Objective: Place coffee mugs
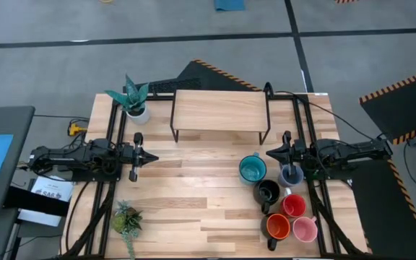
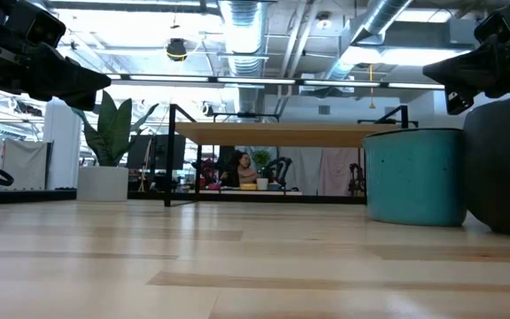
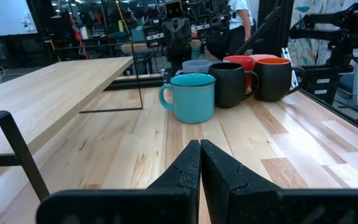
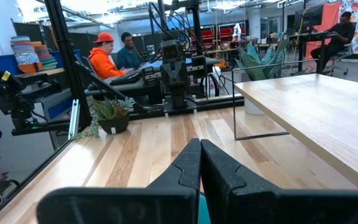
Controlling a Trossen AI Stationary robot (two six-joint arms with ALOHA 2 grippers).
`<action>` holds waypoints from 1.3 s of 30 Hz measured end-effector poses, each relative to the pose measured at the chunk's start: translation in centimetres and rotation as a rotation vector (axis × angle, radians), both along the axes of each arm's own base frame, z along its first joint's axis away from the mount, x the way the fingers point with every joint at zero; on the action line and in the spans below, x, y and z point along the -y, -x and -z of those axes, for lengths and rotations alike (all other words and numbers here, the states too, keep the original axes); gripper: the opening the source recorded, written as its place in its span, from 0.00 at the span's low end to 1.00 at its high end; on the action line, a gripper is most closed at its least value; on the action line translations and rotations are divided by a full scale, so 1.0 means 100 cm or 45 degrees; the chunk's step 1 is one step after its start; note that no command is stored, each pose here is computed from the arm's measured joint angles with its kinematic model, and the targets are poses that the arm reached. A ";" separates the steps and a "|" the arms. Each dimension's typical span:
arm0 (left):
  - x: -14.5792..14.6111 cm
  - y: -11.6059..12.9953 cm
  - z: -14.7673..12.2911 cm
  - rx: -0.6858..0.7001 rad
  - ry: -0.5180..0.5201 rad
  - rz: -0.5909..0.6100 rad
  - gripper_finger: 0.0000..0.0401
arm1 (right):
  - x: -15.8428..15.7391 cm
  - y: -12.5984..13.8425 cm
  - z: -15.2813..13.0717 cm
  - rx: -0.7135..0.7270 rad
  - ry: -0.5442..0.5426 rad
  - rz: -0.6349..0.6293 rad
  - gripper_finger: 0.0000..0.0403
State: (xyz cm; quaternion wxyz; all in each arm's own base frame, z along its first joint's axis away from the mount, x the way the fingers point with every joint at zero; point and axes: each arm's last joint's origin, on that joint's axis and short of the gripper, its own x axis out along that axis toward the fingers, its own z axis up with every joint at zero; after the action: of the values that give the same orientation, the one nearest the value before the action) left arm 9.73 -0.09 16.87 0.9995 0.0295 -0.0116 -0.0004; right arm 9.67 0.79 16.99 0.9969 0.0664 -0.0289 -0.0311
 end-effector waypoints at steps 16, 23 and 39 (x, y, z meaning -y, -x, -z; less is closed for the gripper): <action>0.000 0.000 0.000 0.000 0.000 0.000 0.00 | 0.000 0.001 -0.009 0.120 -0.130 -0.003 0.08; 0.000 0.000 0.000 0.001 0.000 0.000 0.00 | 0.005 0.009 -0.039 0.514 -0.224 0.040 0.09; 0.000 0.000 0.000 0.000 0.000 0.000 0.00 | 0.001 -0.038 -0.083 -0.468 -0.375 0.159 0.52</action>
State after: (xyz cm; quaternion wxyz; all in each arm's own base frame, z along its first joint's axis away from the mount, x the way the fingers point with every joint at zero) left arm 9.73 -0.09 16.88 0.9995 0.0295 -0.0116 -0.0003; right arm 13.42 0.69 25.33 0.9612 0.2022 0.1536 -0.1080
